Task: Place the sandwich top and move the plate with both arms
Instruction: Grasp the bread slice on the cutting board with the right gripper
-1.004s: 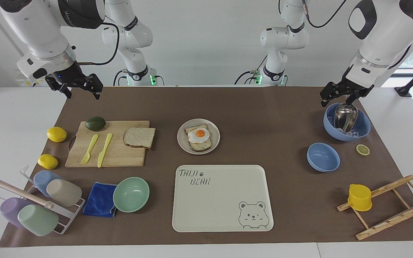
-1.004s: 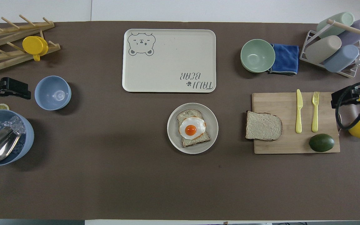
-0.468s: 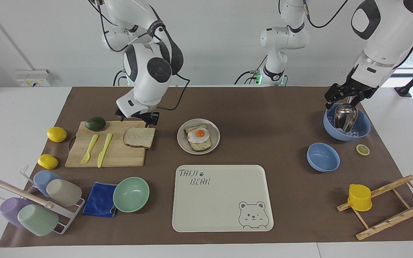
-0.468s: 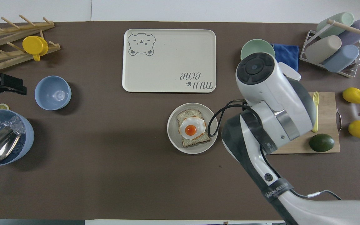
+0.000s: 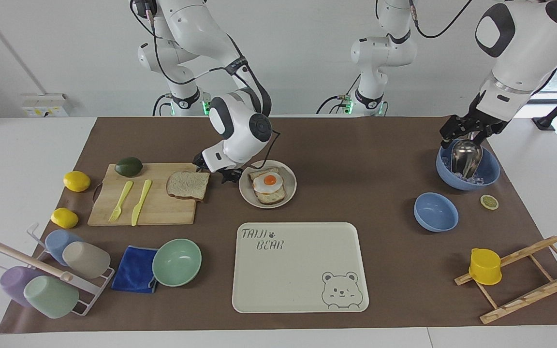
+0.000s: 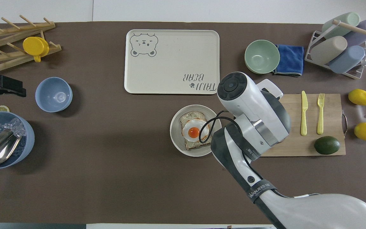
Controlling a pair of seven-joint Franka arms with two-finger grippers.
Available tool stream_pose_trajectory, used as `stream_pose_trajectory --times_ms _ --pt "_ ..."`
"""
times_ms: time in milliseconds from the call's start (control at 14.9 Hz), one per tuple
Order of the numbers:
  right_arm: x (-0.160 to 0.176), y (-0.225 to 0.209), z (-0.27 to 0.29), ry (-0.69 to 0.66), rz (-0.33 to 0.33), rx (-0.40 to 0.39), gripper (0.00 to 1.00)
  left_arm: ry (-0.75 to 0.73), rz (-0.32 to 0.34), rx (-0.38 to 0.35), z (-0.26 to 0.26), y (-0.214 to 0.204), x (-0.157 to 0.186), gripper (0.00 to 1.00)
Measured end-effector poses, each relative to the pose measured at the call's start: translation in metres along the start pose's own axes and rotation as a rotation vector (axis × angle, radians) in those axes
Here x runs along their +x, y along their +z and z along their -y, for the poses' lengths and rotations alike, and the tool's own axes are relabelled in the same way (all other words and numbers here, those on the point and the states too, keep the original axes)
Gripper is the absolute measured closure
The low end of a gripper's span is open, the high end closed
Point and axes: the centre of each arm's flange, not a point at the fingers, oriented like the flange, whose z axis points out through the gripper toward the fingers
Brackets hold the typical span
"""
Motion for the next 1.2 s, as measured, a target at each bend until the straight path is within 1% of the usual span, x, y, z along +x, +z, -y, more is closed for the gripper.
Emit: stream_pose_trajectory --times_ms 201,268,335,401,468,1137,1204 --pt "0.003 0.017 -0.001 0.005 -0.003 0.020 0.03 0.001 0.010 -0.001 0.000 0.004 -0.005 0.00" --pt "0.004 0.023 -0.003 0.009 0.000 0.022 0.08 0.003 0.015 -0.001 -0.001 0.006 -0.007 0.00" --pt "0.006 0.027 -0.005 0.013 0.005 0.023 0.08 0.006 0.016 -0.001 -0.003 0.008 -0.008 0.00" --pt "0.007 0.030 -0.006 0.015 0.006 0.024 0.12 0.007 0.013 -0.002 -0.003 0.008 -0.009 0.00" --pt "0.007 0.031 -0.007 0.015 0.008 0.023 0.22 0.009 0.009 -0.002 -0.004 0.008 -0.009 0.00" --pt "0.006 0.056 -0.013 0.002 0.030 0.020 0.23 0.013 0.016 -0.002 -0.006 0.014 -0.012 0.00" --pt "0.006 0.058 -0.013 -0.001 0.030 0.016 0.28 0.013 0.018 -0.002 -0.006 0.014 -0.013 0.00"
